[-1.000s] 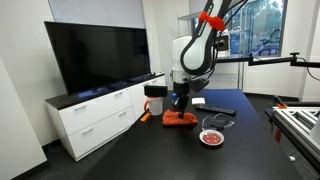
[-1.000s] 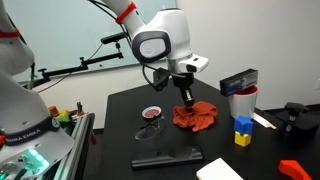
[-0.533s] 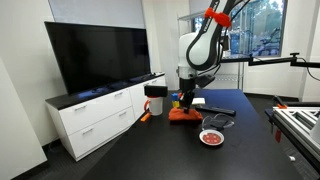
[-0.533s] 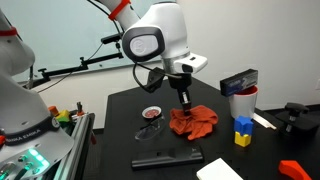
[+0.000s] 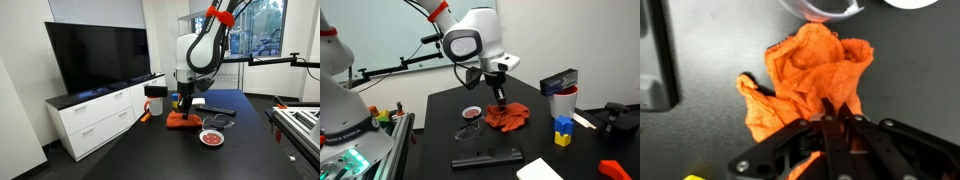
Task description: Use the orange towel to wipe the counter
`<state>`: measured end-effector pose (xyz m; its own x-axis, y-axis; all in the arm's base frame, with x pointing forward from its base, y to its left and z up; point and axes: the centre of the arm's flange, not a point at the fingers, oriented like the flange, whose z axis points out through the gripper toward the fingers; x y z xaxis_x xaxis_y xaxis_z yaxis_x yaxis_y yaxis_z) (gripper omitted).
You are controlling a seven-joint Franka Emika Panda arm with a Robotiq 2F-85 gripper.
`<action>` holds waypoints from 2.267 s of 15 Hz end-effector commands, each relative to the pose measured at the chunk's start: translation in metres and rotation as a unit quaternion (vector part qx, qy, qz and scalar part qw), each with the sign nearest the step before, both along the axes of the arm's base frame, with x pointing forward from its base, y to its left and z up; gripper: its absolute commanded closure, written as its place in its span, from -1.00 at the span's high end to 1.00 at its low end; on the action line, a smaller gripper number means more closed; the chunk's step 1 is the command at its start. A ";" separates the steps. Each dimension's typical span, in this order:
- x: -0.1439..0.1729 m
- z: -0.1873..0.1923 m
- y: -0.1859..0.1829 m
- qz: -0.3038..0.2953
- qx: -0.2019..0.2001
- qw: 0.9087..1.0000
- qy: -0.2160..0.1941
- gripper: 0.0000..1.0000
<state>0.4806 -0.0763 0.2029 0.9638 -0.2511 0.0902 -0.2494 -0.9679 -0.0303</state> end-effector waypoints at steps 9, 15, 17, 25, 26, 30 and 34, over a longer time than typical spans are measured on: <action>0.021 0.031 0.118 0.112 0.033 0.992 -0.052 -0.96; 0.029 0.027 0.107 0.103 0.022 0.993 -0.053 -0.96; 0.030 0.020 0.087 0.090 0.011 0.995 -0.048 -0.96; 0.021 -0.001 -0.008 0.019 -0.024 0.999 -0.019 -0.96; 0.021 0.000 -0.017 0.010 -0.026 0.999 -0.019 -0.96; 0.021 0.001 -0.040 -0.015 -0.031 0.999 -0.020 -0.96; 0.020 -0.002 -0.041 -0.016 -0.033 0.999 -0.017 -0.96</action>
<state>0.4955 -0.1183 0.1970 0.9492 -0.2858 0.1318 -0.2904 -0.9568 0.0169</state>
